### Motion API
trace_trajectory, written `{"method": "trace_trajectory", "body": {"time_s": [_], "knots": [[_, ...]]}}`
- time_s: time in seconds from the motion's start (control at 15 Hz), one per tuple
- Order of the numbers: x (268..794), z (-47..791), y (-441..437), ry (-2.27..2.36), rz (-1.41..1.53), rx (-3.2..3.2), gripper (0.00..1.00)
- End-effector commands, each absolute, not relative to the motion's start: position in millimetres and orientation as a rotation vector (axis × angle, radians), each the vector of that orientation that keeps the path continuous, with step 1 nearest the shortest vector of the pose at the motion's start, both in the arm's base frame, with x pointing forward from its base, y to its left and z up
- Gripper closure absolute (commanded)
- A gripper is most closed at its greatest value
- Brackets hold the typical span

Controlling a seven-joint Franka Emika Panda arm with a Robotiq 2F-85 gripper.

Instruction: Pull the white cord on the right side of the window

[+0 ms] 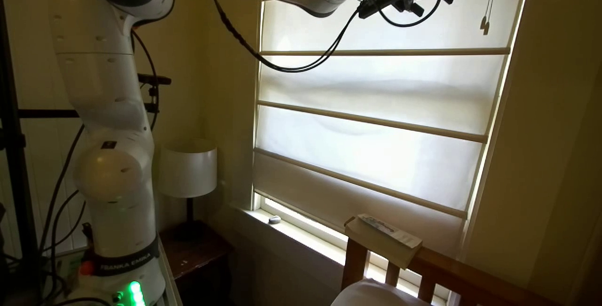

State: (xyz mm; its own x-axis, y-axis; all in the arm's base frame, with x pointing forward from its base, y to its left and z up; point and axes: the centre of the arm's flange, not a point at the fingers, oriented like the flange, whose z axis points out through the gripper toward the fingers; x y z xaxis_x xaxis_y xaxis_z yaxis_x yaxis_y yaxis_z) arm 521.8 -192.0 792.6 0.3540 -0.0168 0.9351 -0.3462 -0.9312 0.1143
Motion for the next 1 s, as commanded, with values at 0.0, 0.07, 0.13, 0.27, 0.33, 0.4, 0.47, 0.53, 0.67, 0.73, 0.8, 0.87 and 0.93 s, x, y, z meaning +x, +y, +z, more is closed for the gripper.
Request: {"method": "trace_trajectory", "body": {"time_s": [0.0, 0.07, 0.13, 0.27, 0.33, 0.4, 0.47, 0.53, 0.67, 0.73, 0.8, 0.87, 0.93], "knots": [[523, 796, -201, -0.330, 1.579, 2.322, 0.00], [525, 799, -209, -0.341, 1.559, 2.319, 0.00], [527, 800, -213, -0.345, 1.551, 2.313, 0.00], [537, 796, -216, -0.374, 1.546, 2.288, 0.00], [543, 796, -221, -0.371, 1.525, 2.322, 0.00], [548, 796, -227, -0.343, 1.474, 2.333, 0.00], [552, 796, -233, -0.324, 1.438, 2.344, 0.00], [557, 797, -239, -0.323, 1.449, 2.337, 0.00], [570, 802, -246, -0.323, 1.496, 2.299, 0.00], [576, 802, -248, -0.326, 1.507, 2.280, 0.00], [584, 802, -248, -0.321, 1.523, 2.251, 0.00], [590, 802, -248, -0.317, 1.542, 2.231, 0.00], [596, 801, -248, -0.314, 1.558, 2.216, 0.00]]}}
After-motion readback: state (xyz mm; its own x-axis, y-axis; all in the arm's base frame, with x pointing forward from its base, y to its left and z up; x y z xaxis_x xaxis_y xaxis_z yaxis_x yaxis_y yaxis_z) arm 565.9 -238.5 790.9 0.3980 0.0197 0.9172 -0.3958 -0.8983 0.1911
